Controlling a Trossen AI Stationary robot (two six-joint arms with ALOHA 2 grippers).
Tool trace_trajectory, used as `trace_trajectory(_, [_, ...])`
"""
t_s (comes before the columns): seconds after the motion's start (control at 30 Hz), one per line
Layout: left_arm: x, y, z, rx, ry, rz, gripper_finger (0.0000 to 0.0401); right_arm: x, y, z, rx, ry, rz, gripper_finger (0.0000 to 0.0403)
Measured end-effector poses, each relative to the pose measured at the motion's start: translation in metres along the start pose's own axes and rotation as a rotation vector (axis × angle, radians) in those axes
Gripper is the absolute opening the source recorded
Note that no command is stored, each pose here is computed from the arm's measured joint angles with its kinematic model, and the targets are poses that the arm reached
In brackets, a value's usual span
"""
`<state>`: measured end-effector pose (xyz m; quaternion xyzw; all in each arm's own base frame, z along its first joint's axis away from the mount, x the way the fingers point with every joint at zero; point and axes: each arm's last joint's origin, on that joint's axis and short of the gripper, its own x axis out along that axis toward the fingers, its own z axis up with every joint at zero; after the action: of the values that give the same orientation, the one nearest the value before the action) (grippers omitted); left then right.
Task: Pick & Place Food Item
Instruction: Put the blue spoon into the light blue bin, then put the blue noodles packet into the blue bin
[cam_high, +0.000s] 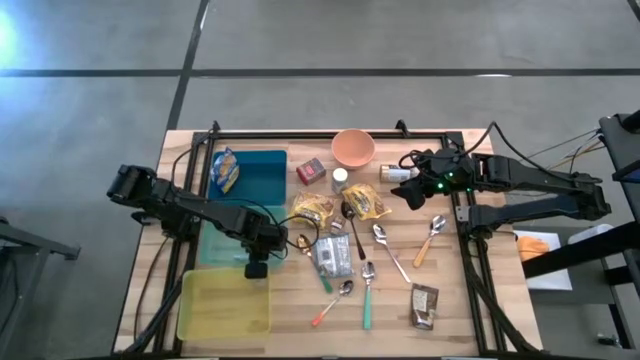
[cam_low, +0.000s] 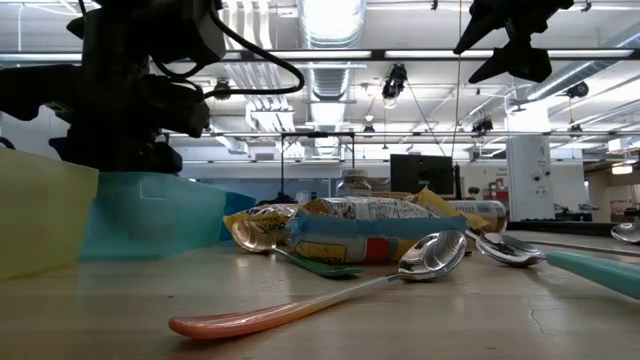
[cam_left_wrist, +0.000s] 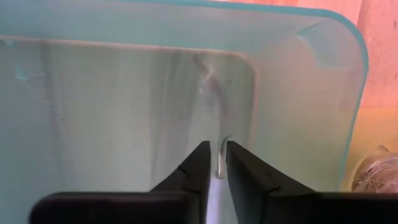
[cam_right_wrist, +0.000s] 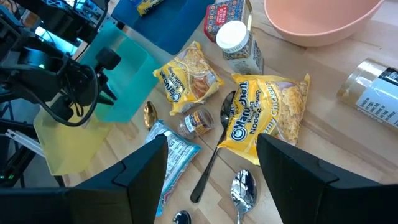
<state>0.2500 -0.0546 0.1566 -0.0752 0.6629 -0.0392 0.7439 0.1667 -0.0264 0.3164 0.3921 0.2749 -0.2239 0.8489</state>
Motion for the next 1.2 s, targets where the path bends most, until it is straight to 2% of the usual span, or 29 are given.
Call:
trace_trajectory(0.3, [0.0,0.001,0.0,-0.012,-0.001,0.006,0.0134,0.0,0.0,0.0,0.0,0.0,0.001,0.0241])
trace_trajectory(0.47, [-0.006,0.003,0.002,-0.068,0.013,0.019,0.0159,0.0,0.0,0.0,0.0,0.0,0.001,0.0241])
trace_trajectory(0.63, [-0.016,0.004,0.006,-0.116,0.021,0.082,0.0164,0.0,0.0,0.0,0.001,0.0,0.001,0.0241])
trace_trajectory(0.87, [-0.035,-0.002,0.021,-0.241,-0.037,0.077,0.0164,0.003,0.0,0.0,0.029,0.011,-0.007,0.0241])
trace_trajectory(1.0, [-0.052,-0.006,0.029,-0.288,-0.074,0.127,0.0164,0.004,0.0,0.0,0.029,0.016,-0.013,0.0241])
trace_trajectory(1.2, [-0.082,-0.023,0.049,-0.266,-0.257,0.196,0.0164,0.006,0.0,0.0,0.026,0.023,-0.021,0.0241])
